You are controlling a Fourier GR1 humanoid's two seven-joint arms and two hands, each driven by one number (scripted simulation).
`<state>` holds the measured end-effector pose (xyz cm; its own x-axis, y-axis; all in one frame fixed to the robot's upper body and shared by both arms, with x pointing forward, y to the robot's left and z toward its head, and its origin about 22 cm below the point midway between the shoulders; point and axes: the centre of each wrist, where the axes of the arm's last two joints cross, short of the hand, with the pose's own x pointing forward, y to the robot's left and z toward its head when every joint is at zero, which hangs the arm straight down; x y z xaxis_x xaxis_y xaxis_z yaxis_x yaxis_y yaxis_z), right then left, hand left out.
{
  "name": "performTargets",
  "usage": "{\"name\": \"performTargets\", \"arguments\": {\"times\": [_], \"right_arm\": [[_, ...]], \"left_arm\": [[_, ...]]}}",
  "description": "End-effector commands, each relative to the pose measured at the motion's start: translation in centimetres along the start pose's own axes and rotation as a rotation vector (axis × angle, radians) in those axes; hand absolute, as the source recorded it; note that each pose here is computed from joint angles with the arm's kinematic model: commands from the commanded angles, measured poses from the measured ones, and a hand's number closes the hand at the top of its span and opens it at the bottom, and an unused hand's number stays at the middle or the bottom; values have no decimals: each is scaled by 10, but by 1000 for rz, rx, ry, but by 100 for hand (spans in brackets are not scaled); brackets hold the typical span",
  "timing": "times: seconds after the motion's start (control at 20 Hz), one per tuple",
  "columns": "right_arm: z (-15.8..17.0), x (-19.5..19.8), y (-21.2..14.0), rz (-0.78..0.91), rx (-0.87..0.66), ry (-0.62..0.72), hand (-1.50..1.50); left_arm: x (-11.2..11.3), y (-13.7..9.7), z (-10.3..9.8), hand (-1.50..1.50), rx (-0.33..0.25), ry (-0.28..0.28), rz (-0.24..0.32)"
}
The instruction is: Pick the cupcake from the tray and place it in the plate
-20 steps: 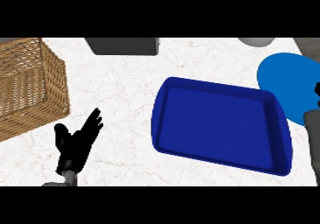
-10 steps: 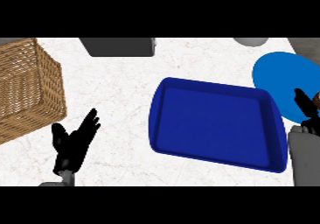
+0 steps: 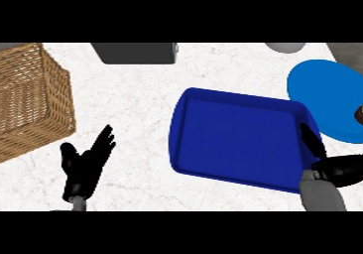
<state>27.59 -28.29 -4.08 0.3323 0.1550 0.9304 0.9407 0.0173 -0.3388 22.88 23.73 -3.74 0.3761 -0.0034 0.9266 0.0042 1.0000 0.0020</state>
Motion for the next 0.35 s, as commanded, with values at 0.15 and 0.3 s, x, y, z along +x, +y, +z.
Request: {"name": "performTargets", "arguments": {"times": [0.15, 0.3], "right_arm": [[30, -6, -9, -26, -15, 39, -150], [40, -11, -3, -8, -5, 24, -150]], "left_arm": [[0, 4, 0, 0, 4, 8, -17], [4, 3, -2, 0, -4, 3, -10]]}}
